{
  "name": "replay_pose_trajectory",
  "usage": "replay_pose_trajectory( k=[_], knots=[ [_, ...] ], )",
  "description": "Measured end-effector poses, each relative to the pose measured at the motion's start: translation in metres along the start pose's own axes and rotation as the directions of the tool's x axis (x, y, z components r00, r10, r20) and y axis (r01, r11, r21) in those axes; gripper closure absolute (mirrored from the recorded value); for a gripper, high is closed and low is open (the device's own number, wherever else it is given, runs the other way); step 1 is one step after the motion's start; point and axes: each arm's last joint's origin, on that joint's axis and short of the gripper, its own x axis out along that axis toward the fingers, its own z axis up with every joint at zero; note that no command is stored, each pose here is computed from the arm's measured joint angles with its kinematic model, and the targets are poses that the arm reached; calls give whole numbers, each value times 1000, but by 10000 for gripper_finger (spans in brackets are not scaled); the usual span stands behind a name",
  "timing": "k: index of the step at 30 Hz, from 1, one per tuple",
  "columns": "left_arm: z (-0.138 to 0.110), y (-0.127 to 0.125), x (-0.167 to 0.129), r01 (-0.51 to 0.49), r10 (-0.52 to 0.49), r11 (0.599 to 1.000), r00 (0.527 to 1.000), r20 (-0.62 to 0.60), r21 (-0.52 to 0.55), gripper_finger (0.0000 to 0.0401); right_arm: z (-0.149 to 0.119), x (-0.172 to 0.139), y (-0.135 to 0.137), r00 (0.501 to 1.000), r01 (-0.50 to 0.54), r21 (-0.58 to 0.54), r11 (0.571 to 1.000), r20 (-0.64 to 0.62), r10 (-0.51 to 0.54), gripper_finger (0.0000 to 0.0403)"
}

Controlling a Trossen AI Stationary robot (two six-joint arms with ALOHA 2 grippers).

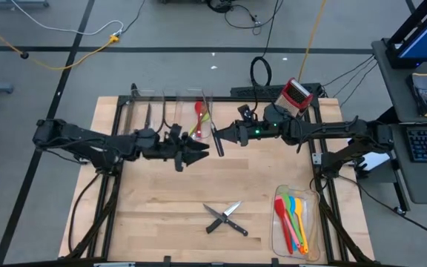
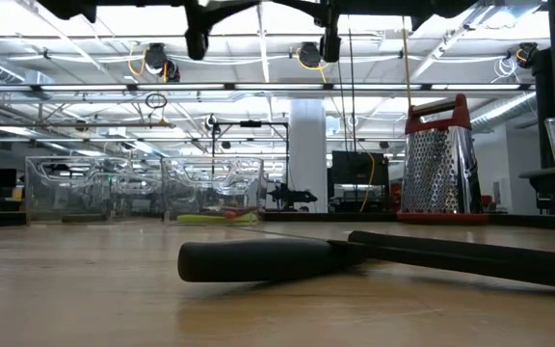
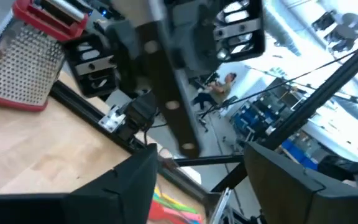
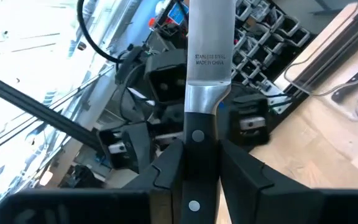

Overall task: Pick & Place Kitchen Items
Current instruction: Put the black knife into the top left transparent bin

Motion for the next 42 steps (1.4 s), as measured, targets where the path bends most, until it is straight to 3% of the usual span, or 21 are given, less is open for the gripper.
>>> replay_pose_trajectory(
  k=[7,24,30,39,42],
  knots=[
    [1,6,19,-32,32,999,999,-7,-27,127,-2,1,2,1000,-10,9,1000,-10,10,331],
    [6,12,44,-28,28,1000,999,-22,-11,128,-6,2,5,999,-28,11,1000,-36,28,331],
    [7,12,44,-22,21,1000,1000,-16,-12,181,-6,2,5,999,-26,11,1000,-35,26,331],
    [10,9,44,12,-12,1000,1000,12,1,309,-5,1,6,1000,-24,-27,999,-12,24,331],
    [11,10,44,21,-21,1000,1000,2,-2,319,-6,2,7,1000,-24,-54,998,-12,24,331]
  ],
)
